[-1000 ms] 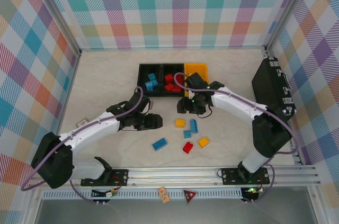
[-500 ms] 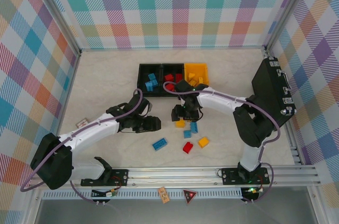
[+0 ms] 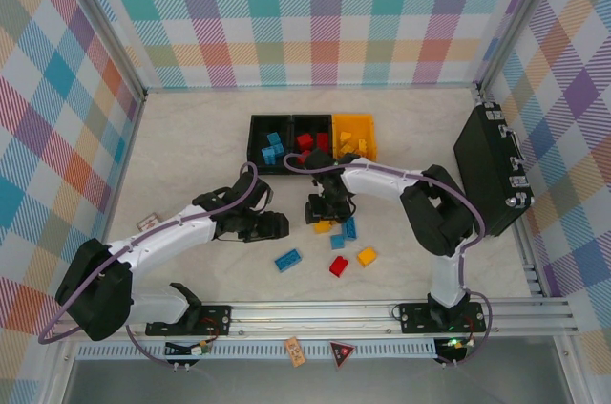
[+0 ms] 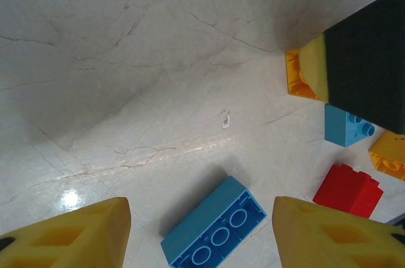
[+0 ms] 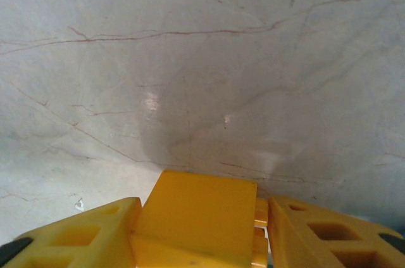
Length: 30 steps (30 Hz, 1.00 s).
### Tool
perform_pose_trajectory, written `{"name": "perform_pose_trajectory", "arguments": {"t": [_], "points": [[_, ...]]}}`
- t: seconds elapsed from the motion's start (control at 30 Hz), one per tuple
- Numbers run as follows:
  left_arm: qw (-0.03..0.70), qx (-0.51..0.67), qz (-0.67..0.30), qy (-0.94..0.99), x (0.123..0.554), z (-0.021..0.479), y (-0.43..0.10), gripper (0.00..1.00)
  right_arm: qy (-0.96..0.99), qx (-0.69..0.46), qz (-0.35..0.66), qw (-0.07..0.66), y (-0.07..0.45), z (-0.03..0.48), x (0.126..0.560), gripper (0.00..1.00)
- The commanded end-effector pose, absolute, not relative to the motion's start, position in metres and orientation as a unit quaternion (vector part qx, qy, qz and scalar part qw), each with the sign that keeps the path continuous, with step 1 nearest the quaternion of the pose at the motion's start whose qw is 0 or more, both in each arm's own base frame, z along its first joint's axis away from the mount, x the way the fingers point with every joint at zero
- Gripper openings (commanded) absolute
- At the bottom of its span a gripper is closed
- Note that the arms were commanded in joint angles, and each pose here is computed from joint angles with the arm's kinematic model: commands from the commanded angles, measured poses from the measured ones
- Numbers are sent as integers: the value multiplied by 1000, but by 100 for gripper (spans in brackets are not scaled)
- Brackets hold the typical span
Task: Sort the legos into containers by color
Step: Pick up the lego from the center of the table.
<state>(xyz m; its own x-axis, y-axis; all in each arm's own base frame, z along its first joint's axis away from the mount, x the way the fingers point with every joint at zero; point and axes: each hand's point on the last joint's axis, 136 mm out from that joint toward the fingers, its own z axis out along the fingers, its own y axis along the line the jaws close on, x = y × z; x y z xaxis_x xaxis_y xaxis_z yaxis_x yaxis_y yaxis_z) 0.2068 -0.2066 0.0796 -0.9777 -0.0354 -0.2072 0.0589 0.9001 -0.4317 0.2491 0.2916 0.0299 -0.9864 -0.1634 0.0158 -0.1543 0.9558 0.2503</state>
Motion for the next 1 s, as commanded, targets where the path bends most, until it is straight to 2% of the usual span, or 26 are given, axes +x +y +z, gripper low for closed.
{"name": "perform_pose_trajectory", "arguments": {"t": [0.0,0.13,0.4,0.63,0.97], "points": [[102,3,-223,970,205,76,-208,61,-988,85,-124,16,296,36,251,45],[106,5,-228,968,209,79,-212,61,-987,94,-132,-7,299,50,259,40],[125,11,-240,963,226,94,-224,61,-981,98,-148,-74,294,96,296,40],[160,21,-262,951,255,119,-246,61,-977,69,-148,-138,262,132,348,40],[194,22,-296,935,304,149,-287,61,-969,3,-120,-214,213,153,440,41]]}}
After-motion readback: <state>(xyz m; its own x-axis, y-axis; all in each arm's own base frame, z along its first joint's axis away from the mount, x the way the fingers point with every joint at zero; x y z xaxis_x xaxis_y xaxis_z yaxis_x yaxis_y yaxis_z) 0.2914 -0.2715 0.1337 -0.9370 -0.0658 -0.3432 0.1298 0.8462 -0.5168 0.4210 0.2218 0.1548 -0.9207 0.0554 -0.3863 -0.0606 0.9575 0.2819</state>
